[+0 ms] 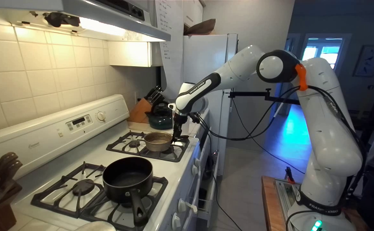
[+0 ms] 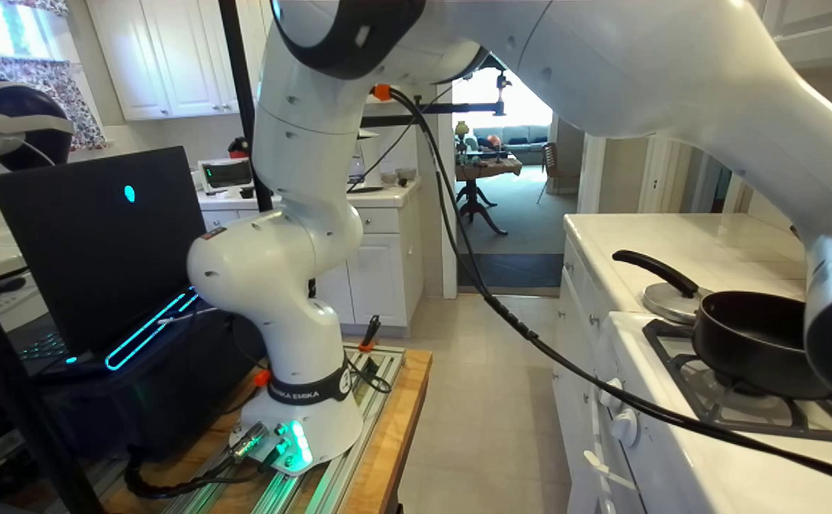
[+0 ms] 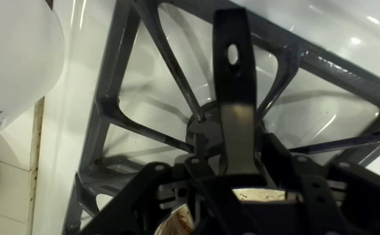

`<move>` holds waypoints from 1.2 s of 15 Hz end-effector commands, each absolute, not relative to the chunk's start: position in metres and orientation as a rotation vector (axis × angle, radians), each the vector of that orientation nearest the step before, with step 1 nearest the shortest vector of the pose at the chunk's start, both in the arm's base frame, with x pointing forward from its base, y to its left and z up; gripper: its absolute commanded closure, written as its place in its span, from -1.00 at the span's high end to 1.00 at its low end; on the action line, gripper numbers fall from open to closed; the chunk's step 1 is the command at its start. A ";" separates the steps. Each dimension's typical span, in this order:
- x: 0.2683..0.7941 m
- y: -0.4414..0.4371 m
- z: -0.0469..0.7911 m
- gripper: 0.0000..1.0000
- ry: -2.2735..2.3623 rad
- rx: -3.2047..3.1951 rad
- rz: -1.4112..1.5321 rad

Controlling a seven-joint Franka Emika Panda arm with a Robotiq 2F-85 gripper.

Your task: Pour the liquid in the silver saucepan into the black saucepan.

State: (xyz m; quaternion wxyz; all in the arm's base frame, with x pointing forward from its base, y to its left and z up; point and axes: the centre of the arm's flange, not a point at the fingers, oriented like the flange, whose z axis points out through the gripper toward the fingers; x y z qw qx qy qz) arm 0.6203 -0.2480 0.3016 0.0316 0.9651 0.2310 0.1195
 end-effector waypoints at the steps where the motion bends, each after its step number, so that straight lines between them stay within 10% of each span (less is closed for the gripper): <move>1: 0.629 -0.255 0.297 -0.17 0.737 2.960 0.392; 10: 0.629 -0.255 0.295 -0.84 0.749 2.963 0.387; 18: 0.627 -0.249 0.305 -0.88 0.775 2.945 0.388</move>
